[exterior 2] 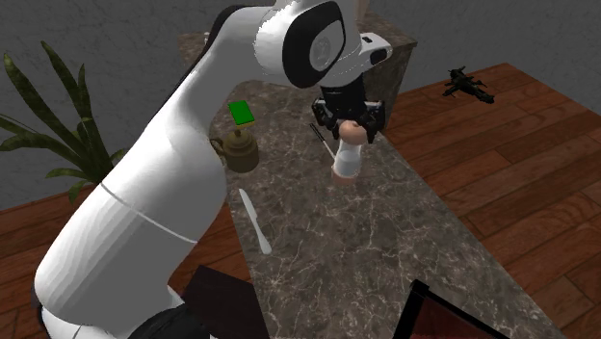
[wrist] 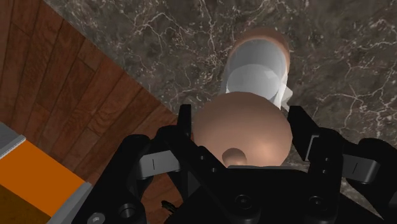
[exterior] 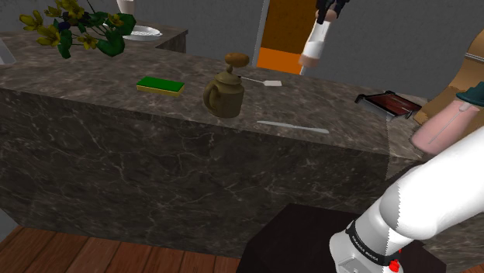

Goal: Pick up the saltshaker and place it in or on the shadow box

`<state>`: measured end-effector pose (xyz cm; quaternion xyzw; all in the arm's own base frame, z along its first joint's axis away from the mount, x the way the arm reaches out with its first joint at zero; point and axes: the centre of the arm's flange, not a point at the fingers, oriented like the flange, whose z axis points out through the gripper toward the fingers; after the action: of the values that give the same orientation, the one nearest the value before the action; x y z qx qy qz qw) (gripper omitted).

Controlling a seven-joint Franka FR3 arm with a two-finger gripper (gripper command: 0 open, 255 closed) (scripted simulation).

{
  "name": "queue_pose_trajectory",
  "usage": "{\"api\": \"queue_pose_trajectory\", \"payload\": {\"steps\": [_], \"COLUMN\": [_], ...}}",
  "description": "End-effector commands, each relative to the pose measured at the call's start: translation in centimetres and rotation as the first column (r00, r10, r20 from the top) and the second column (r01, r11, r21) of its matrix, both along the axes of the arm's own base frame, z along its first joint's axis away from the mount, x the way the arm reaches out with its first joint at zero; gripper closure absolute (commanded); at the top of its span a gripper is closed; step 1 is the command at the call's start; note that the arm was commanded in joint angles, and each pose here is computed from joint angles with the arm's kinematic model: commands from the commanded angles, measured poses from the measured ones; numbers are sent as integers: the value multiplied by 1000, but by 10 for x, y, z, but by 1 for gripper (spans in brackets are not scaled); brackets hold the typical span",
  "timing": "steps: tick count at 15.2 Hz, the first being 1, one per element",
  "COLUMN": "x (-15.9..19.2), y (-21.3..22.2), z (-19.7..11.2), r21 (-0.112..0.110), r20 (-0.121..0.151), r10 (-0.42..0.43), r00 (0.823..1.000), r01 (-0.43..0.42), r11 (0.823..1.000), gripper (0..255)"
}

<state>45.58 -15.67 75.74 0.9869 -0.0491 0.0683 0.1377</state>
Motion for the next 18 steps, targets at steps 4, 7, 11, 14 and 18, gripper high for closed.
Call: {"api": "queue_pose_trajectory", "payload": {"steps": [4, 7, 11, 14, 18], "x": [-44, -70, -104, -130, -164], "y": [-50, -79, -119, -149, -188], "z": [7, 12, 19, 24, 31], "r21": [1, 1, 1, 1, 1], "r20": [0, 0, 0, 0, 0], "r10": [1, 1, 1, 1, 1], "r00": [1000, 1000, 1000, 1000, 1000], "r01": [-1, -1, -1, -1, -1], "r11": [1000, 1000, 1000, 1000, 1000], "gripper": [255, 255, 255, 255, 255]}}
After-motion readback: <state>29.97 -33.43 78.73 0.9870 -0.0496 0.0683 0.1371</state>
